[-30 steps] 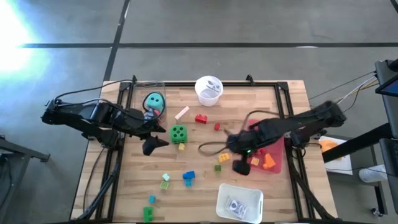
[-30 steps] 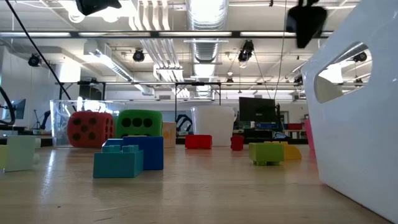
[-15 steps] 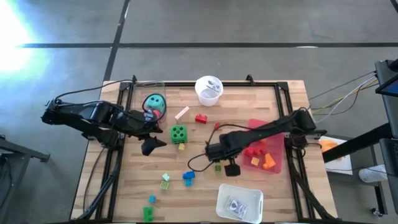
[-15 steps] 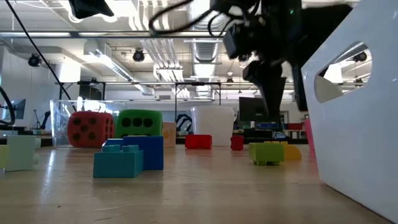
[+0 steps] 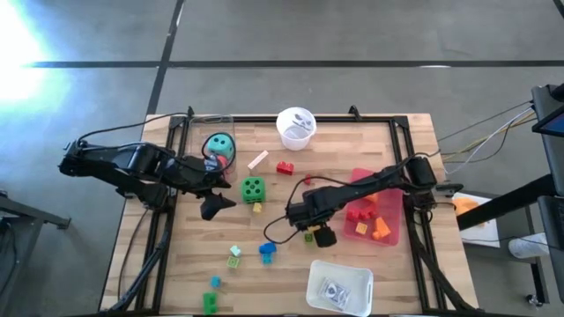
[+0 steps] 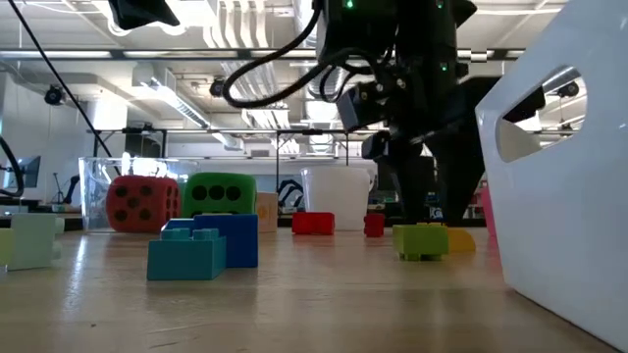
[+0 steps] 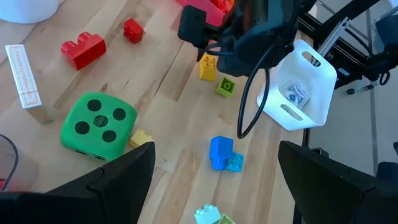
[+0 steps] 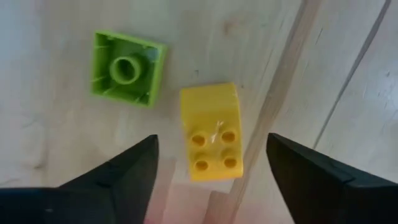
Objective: Pick & Place Toys
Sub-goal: Put the yellow game piece into the pink bin
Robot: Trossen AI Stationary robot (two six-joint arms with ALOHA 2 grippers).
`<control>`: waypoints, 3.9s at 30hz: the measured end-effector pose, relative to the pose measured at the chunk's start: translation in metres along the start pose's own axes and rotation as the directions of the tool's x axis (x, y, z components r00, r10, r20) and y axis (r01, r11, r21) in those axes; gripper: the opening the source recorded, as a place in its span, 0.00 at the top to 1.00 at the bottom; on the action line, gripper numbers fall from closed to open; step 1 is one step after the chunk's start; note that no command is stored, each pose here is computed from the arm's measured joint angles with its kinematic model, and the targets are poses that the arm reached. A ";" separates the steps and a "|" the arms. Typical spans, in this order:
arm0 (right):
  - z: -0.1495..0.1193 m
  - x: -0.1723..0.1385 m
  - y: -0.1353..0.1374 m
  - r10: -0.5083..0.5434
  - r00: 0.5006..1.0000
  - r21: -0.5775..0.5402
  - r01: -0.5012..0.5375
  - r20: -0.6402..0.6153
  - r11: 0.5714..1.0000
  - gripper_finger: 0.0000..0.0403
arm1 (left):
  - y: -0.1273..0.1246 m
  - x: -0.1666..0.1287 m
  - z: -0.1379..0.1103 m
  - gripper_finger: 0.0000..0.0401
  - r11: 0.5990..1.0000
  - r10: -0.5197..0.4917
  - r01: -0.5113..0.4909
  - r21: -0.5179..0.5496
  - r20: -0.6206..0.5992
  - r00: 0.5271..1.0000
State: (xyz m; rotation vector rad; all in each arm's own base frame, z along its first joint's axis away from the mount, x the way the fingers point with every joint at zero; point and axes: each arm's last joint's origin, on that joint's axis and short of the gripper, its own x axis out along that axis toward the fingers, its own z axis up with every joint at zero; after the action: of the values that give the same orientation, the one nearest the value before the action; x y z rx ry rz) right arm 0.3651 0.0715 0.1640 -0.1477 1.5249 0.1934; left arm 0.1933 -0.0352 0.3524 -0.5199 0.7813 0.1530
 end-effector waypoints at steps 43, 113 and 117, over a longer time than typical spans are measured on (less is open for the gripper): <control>-0.084 -0.098 0.006 0.032 0.974 0.487 -0.141 0.224 0.862 0.68 | 0.001 -0.002 -0.002 0.15 1.000 0.015 -0.015 0.000 -0.024 1.000; -0.163 -0.014 0.028 0.181 0.976 0.962 0.073 -0.124 0.265 0.68 | 0.002 -0.001 -0.003 0.15 1.000 0.024 -0.024 0.004 -0.037 0.999; -0.163 -0.013 0.028 0.180 0.975 0.956 0.073 -0.128 0.285 0.68 | 0.002 -0.001 -0.003 0.15 1.000 0.024 -0.024 0.004 -0.037 0.999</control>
State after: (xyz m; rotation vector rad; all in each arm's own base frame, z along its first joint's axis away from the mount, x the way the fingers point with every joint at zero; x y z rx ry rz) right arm 0.1995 0.0635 0.1707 0.9269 1.6155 -0.7745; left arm 0.1898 -0.0346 0.3506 -0.5113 0.8241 0.1648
